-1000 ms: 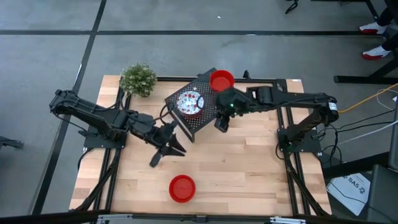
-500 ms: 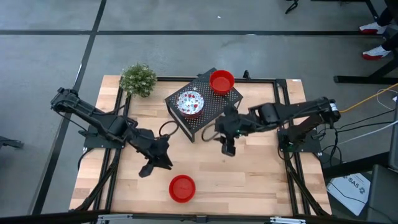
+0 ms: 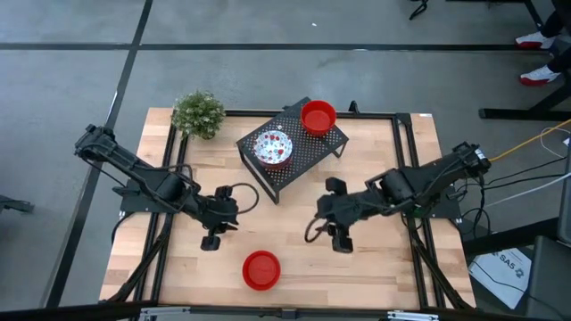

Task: Pick & Place Mini bowls
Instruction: Stack the red bowl on the red bowl on the shelf

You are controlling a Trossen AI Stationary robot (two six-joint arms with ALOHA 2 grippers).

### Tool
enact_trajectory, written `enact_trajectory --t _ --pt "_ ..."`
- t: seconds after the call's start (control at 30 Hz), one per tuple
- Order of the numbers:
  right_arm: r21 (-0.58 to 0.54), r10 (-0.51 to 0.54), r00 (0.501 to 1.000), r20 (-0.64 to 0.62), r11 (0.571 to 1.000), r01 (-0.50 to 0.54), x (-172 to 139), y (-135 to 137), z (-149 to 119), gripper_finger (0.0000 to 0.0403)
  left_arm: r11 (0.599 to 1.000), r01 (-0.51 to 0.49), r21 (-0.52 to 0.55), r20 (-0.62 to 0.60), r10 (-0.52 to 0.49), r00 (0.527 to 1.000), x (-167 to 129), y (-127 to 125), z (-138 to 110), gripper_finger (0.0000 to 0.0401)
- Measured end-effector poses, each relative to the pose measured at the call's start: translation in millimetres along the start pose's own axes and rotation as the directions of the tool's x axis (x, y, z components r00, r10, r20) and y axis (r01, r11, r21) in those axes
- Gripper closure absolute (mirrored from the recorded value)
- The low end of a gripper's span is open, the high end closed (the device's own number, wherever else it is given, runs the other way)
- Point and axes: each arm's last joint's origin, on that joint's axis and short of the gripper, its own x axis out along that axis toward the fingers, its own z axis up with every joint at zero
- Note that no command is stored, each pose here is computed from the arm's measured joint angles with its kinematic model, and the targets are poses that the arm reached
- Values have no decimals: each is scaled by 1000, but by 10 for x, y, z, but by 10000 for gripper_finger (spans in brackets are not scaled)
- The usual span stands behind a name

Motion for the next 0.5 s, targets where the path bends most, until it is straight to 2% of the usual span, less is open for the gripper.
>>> enact_trajectory --t 0.27,0.5 --pt "71 69 997 36 995 -71 -63 295 -71 232 1000 24 8 -50 -24 998 320 -79 4 342" --pt "105 0 996 93 994 -10 -93 374 -89 232 999 5 42 -138 1 990 630 -113 -35 342"
